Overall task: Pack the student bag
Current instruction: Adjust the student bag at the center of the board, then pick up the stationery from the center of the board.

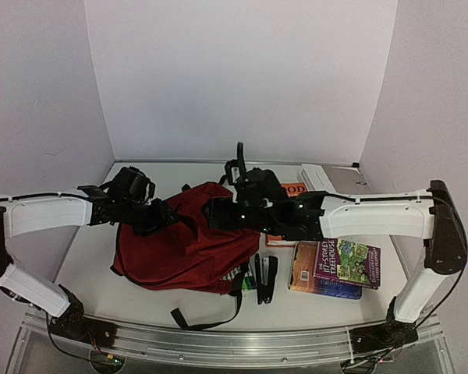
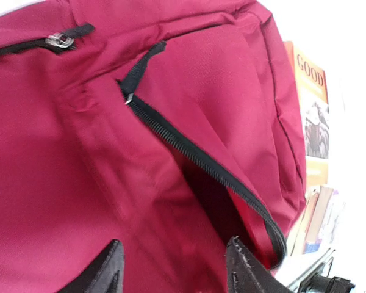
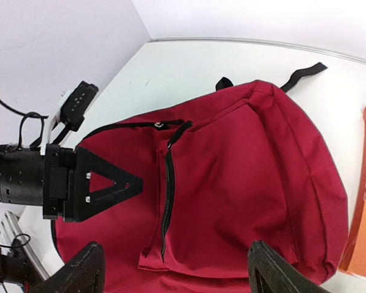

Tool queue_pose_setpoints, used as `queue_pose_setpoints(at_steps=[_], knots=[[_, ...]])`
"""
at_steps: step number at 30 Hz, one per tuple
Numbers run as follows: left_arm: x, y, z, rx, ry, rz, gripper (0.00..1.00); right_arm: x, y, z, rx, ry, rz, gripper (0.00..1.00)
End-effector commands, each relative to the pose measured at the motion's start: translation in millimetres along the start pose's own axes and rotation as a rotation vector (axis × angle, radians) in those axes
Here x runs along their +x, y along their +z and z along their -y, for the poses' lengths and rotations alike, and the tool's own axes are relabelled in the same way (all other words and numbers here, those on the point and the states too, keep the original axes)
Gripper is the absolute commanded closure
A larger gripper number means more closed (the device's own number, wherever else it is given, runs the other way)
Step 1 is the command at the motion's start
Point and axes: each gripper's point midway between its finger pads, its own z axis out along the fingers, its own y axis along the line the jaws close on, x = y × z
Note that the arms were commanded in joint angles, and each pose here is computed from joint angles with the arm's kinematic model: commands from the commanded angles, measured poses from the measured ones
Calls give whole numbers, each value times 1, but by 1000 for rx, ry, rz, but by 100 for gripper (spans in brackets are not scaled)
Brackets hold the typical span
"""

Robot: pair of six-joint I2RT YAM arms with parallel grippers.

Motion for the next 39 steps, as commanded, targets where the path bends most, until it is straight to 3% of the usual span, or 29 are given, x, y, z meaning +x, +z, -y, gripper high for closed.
queue_pose_setpoints(at_steps=[1,7,13,18,25,39], knots=[[9,-33,-25,-95,-5,-7,33,16,-25,31,80,-3,-59,13],[12,-61,-25,-33,-58,45,12,64,-35,77,153,79,-176,2],[14,-74,-23,10,-84,70,3,111,-47,109,227,177,-270,2],[17,-75,-21,22,-86,57,1,155,-53,123,256,227,-372,2],[17,-72,-19,32,-82,51,0,175,-49,122,266,205,-422,3],[18,-68,-20,31,-82,46,0,185,-37,143,372,150,-400,21]])
